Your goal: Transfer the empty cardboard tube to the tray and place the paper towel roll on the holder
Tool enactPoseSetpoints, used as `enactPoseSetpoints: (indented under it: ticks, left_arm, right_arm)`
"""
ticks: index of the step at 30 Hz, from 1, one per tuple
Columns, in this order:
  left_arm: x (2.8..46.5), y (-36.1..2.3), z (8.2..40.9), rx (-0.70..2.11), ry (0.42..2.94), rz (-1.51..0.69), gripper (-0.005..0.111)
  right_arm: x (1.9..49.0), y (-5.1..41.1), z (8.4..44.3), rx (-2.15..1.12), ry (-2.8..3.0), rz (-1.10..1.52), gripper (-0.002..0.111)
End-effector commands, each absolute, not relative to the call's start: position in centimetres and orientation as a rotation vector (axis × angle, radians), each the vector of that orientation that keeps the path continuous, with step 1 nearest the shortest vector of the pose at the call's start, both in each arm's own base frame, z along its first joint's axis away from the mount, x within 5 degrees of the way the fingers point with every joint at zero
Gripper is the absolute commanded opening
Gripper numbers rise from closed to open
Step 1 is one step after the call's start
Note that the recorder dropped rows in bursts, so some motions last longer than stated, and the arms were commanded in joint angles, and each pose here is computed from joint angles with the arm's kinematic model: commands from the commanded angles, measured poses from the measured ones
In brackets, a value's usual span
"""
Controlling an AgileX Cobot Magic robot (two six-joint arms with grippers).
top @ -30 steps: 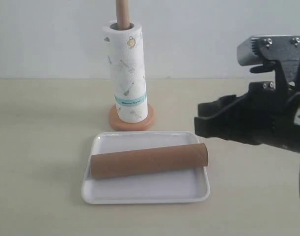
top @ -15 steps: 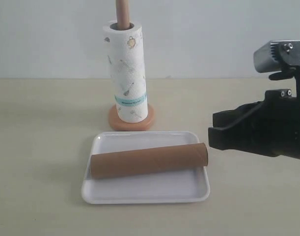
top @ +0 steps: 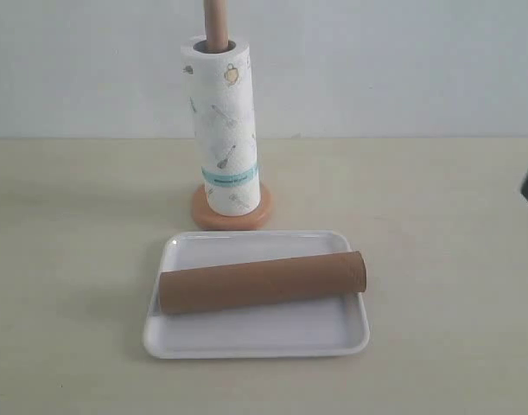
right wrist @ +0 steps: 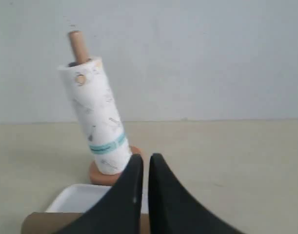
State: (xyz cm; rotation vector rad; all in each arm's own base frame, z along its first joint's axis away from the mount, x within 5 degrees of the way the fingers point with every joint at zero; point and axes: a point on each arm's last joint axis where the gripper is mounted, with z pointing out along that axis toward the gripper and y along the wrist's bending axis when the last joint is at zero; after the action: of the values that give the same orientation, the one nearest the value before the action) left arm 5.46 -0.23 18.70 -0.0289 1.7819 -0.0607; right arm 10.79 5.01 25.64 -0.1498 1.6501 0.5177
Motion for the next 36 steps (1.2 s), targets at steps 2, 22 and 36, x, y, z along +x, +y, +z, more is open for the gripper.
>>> enactPoseSetpoints:
  ticks: [2, 22, 36]
  left_arm:
    - [5.4, -0.2, 18.7, -0.027, 1.779, -0.058, 0.004]
    - [5.4, -0.2, 18.7, -0.027, 1.779, -0.058, 0.004]
    - [5.4, -0.2, 18.7, -0.027, 1.779, -0.058, 0.004]
  right_arm:
    - [8.5, 2.0, 21.3, 0.107, 1.622, 0.458, 0.004]
    - [5.3, 0.8, 18.3, -0.063, 1.82, 0.135, 0.004]
    - [5.3, 0.7, 18.3, -0.015, 1.82, 0.127, 0.004]
